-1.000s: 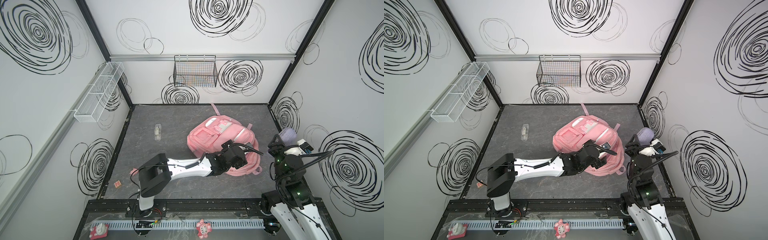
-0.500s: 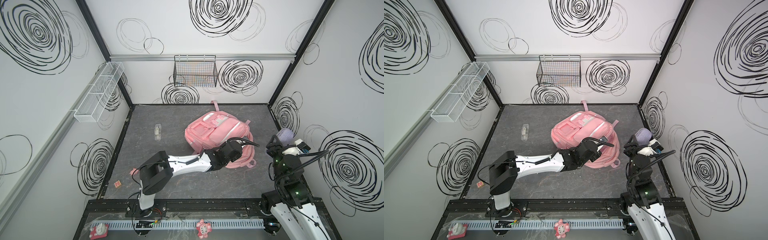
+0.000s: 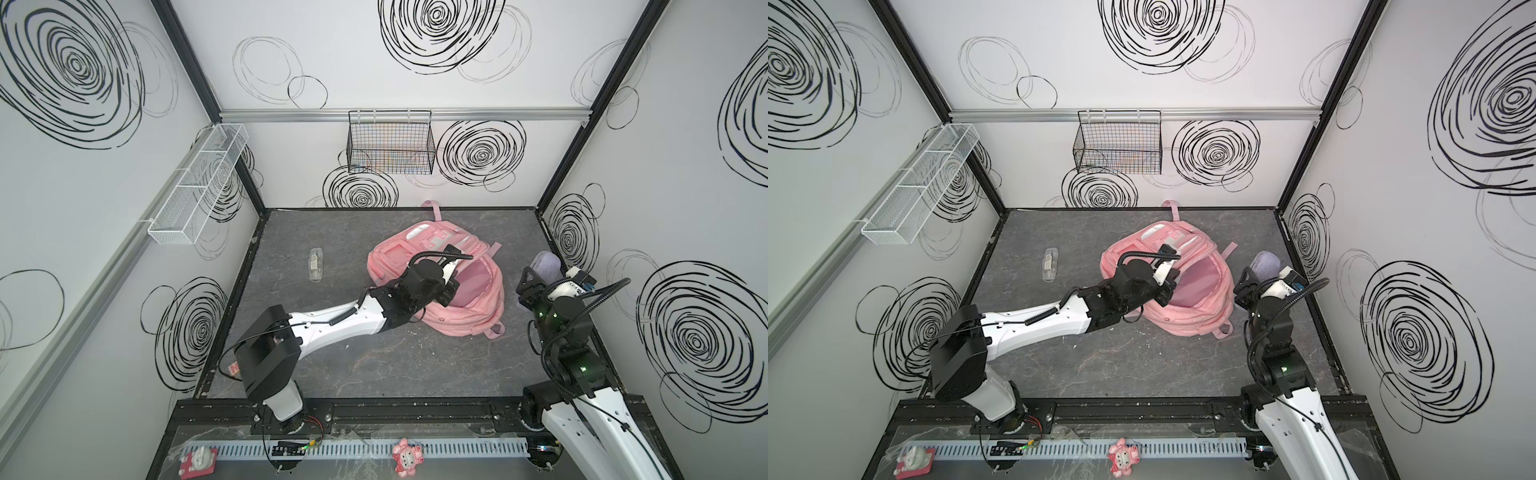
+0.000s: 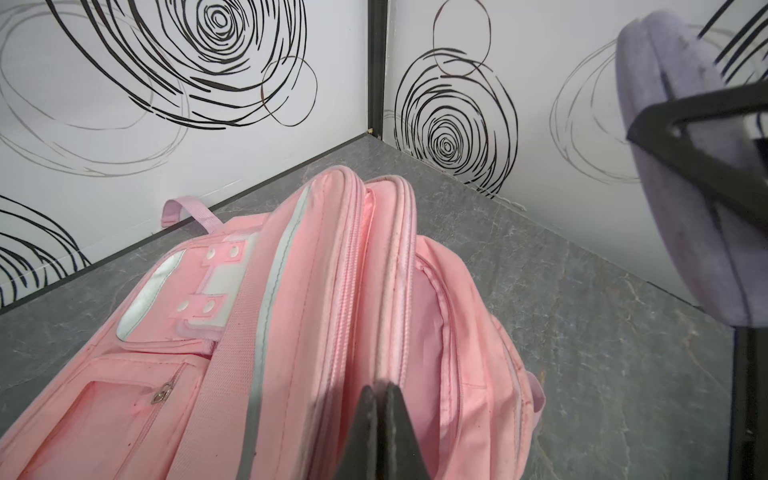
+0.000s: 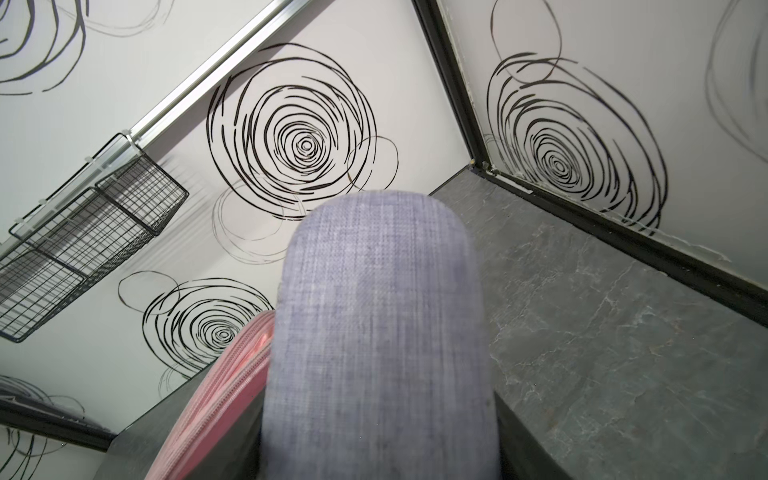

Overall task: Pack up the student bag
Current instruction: 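Grip the bag opening edge with the left gripper while right holds the case up, then lower the lavender case into the bag with the right gripper while left holds it open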

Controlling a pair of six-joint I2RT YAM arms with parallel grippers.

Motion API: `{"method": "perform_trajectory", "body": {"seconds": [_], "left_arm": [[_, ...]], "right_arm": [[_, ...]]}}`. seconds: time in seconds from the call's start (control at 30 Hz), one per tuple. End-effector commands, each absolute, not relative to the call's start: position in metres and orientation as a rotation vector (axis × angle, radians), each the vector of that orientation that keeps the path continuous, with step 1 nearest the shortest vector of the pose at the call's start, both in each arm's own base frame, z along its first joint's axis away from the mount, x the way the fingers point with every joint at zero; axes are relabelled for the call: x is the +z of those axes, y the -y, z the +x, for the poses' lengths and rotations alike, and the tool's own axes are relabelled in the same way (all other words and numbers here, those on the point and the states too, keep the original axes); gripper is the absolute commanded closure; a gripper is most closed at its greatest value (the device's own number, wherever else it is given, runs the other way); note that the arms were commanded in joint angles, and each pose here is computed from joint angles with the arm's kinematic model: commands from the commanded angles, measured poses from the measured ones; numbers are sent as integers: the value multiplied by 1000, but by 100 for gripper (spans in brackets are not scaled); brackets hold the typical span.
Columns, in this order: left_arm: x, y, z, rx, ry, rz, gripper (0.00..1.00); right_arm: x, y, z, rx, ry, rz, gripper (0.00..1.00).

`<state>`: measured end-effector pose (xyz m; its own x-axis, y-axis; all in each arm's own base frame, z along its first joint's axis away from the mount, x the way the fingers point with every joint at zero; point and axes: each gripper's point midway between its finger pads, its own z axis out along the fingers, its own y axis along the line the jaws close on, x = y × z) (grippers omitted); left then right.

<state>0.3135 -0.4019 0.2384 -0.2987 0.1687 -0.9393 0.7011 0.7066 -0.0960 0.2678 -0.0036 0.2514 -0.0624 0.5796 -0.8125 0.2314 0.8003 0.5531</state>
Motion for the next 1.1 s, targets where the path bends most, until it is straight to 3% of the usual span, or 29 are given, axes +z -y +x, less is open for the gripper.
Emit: {"method": "perform_trajectory", "body": {"seconds": [0.0,1.07], "left_arm": [[307,403,306,-851,-1650,586,100],[354,380,290,-1053,-1461,456,100]], "right_arm": [[263,-8,275,414,-1608,622,100],[226,-44,291,590,-1753,582,100]]}}
